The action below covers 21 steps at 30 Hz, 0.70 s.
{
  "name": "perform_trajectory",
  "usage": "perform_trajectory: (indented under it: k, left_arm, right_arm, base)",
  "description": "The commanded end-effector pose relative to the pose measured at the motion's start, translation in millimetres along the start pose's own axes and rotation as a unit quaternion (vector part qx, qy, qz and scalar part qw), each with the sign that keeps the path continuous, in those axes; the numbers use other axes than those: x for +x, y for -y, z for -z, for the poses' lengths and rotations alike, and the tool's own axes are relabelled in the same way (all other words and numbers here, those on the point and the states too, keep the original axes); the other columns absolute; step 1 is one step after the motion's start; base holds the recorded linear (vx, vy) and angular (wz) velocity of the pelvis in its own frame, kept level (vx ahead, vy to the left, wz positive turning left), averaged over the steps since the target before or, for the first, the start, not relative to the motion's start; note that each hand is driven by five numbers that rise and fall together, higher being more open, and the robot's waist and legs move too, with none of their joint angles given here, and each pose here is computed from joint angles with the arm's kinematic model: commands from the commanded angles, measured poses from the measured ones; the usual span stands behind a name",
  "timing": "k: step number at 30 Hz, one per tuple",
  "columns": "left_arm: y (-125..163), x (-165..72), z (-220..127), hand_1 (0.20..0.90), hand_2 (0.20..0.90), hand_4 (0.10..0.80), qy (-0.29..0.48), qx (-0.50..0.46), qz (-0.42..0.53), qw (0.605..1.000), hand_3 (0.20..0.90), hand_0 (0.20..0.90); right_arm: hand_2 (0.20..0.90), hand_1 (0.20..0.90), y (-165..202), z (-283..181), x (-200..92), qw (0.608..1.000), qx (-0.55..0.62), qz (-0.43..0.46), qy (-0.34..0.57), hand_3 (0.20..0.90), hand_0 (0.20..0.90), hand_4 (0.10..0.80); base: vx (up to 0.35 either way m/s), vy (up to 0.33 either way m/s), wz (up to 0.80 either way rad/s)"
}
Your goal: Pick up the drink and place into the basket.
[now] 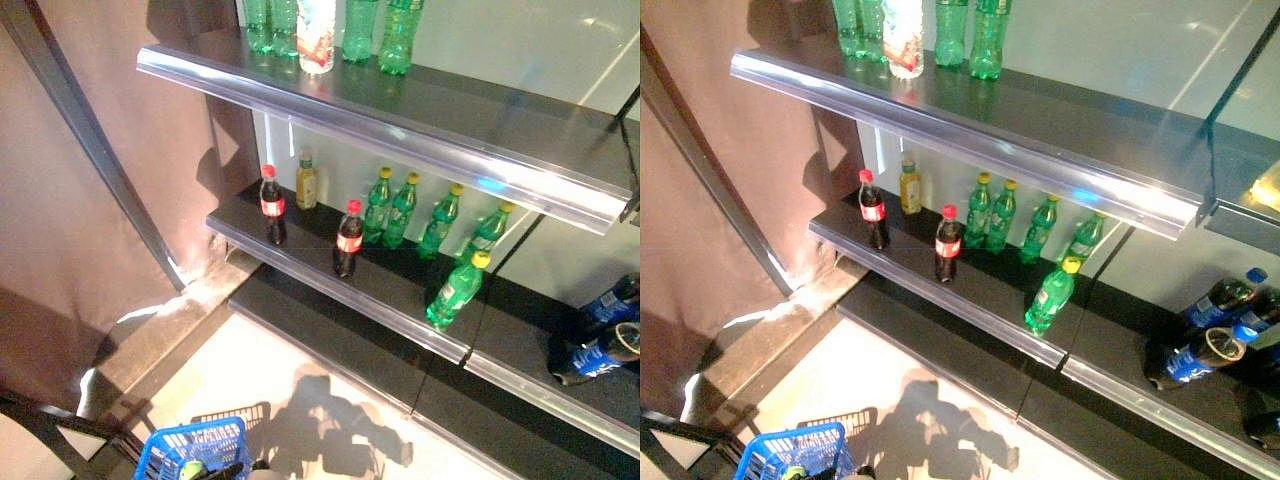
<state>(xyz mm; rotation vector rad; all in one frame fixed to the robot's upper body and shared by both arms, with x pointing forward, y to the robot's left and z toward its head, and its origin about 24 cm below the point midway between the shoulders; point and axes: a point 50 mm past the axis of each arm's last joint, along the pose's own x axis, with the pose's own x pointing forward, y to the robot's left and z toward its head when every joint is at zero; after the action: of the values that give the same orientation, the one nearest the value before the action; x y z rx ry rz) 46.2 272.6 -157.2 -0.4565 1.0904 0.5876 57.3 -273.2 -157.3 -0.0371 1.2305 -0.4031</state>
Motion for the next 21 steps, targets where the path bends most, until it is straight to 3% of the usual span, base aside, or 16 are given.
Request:
perform_trajectory:
  k: [1,6,13,21]
  left_arm:
    - [72,6,-89,0.300,0.300,0.100,0.136,0.145,0.162,0.967,0.200,0.300]
    - [66,5,-86,0.300,0.300,0.100,0.137,0.142,0.159,0.967,0.200,0.300]
    - [61,5,-83,0.300,0.300,0.100,0.133,0.145,0.150,0.969,0.200,0.300]
    - [51,5,-63,0.300,0.300,0.100,0.109,0.155,0.139,0.972,0.200,0.300]
  right_arm:
    - [0.900,0.900,17,-35,2,0.998,0.004,0.016,0.066,0.900,0.900,0.800]
    - [0.900,0.900,8,-39,2,0.997,-0.010,0.001,0.075,0.900,0.900,0.800]
    - [0.900,0.900,1,-47,3,0.997,-0.021,-0.009,0.074,0.900,0.900,0.800]
    - [0.900,0.900,6,-33,2,0.998,-0.029,0.002,0.058,0.900,0.900,0.800]
  base:
    - [0.111,0.290,-0.17]
    - [0.127,0.128,0.07]
    - [0.098,-0.097,0.53]
    - [0.051,-0.070,0.11]
